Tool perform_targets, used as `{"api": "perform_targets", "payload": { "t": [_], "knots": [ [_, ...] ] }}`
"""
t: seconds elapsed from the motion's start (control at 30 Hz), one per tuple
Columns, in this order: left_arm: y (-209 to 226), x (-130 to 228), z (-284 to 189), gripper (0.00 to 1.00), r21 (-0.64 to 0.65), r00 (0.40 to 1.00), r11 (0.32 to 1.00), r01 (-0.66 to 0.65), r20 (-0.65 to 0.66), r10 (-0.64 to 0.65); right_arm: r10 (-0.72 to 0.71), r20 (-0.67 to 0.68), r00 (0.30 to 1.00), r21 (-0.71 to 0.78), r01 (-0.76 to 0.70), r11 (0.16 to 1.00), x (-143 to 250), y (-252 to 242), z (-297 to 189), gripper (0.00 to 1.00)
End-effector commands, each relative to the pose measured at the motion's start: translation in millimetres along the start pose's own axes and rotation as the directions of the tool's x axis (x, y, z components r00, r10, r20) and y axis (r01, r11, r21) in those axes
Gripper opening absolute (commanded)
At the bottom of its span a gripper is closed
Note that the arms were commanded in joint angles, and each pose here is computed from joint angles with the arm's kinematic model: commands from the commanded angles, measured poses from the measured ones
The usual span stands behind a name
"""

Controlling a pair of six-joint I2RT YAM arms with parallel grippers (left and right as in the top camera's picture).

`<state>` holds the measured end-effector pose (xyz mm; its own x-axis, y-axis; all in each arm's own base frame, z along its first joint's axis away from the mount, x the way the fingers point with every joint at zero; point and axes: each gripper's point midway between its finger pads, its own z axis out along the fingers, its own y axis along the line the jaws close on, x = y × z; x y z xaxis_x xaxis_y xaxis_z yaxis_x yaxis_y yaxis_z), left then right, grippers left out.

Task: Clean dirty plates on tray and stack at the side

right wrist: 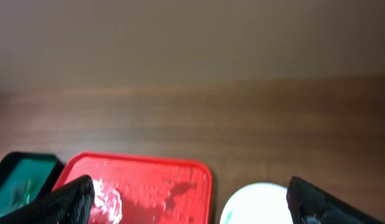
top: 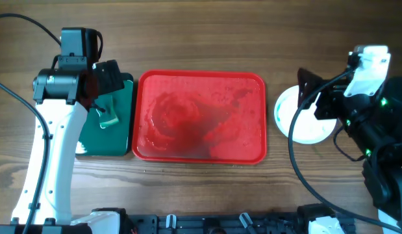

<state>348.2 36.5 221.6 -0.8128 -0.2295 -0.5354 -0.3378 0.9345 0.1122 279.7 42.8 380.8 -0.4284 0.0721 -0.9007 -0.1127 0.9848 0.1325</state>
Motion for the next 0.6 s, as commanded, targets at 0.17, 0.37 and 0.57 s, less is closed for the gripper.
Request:
{"api": "perform_targets", "payload": {
  "t": [0.17, 0.37, 0.57],
  "knots": [
    [0.3, -2.2, -1.4, 1.00, -0.006, 1.000, 1.000, 0.016, 0.008, -0.015, -0.084, 0.188, 0.979, 0.034, 0.079, 0.996, -3.2, -6.1, -15.1, 1.00],
    [0.3, -2.2, -1.4, 1.00, -0.006, 1.000, 1.000, 0.016, 0.008, -0.016, -0.081, 0.339, 0.937, -0.062, 0.109, 0.992, 51.5, 2.5, -2.2, 1.00],
    [0.3, -2.2, -1.4, 1.00, -0.006, 1.000, 1.000, 0.016, 0.008, -0.015, -0.080, 0.446, 0.891, -0.134, 0.154, 0.979, 116.6, 6.7, 21.5, 1.00]
  ]
}}
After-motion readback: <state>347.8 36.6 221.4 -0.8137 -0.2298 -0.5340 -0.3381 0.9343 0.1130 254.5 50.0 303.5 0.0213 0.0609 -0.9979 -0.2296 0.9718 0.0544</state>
